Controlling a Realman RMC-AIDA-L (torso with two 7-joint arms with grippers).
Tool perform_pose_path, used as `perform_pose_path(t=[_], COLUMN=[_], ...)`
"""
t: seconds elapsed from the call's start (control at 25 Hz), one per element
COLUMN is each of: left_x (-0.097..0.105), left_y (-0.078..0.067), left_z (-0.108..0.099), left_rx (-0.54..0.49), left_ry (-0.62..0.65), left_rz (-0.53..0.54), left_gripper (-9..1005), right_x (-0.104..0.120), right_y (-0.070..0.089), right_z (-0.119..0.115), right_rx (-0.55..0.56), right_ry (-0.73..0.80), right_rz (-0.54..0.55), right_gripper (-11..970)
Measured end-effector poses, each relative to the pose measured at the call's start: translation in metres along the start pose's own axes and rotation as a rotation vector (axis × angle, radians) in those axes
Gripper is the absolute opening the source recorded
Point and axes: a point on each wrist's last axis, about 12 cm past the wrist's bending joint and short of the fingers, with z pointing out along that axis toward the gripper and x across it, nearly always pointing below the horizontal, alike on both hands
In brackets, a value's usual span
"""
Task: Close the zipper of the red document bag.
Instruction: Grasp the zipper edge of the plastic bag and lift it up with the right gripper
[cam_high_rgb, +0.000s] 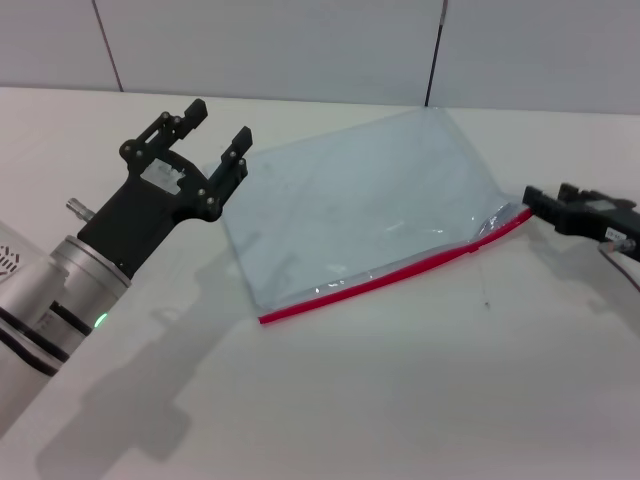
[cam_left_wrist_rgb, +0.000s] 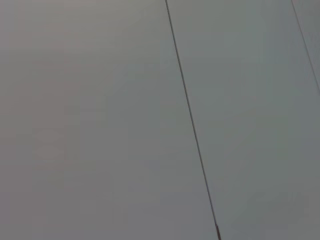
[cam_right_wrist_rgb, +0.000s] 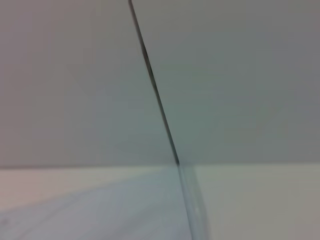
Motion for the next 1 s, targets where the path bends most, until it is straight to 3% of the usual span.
perform_pose_path(t=[0.72,1.0], left_x=[0.000,-0.001], left_y=[0.000,0.000], left_z=[0.001,0.002], left_rx=[0.002,0.003], left_ry=[-0.002,-0.004], left_rz=[-0.003,-0.003], left_gripper=[534,529], right_x=[0.000,-0.005], right_y=[0.006,0.025], right_z=[0.010,0.022], right_rx=[-0.022,-0.092], right_ry=[0.162,0.186], right_rz=[0.036,0.004], right_gripper=[600,590])
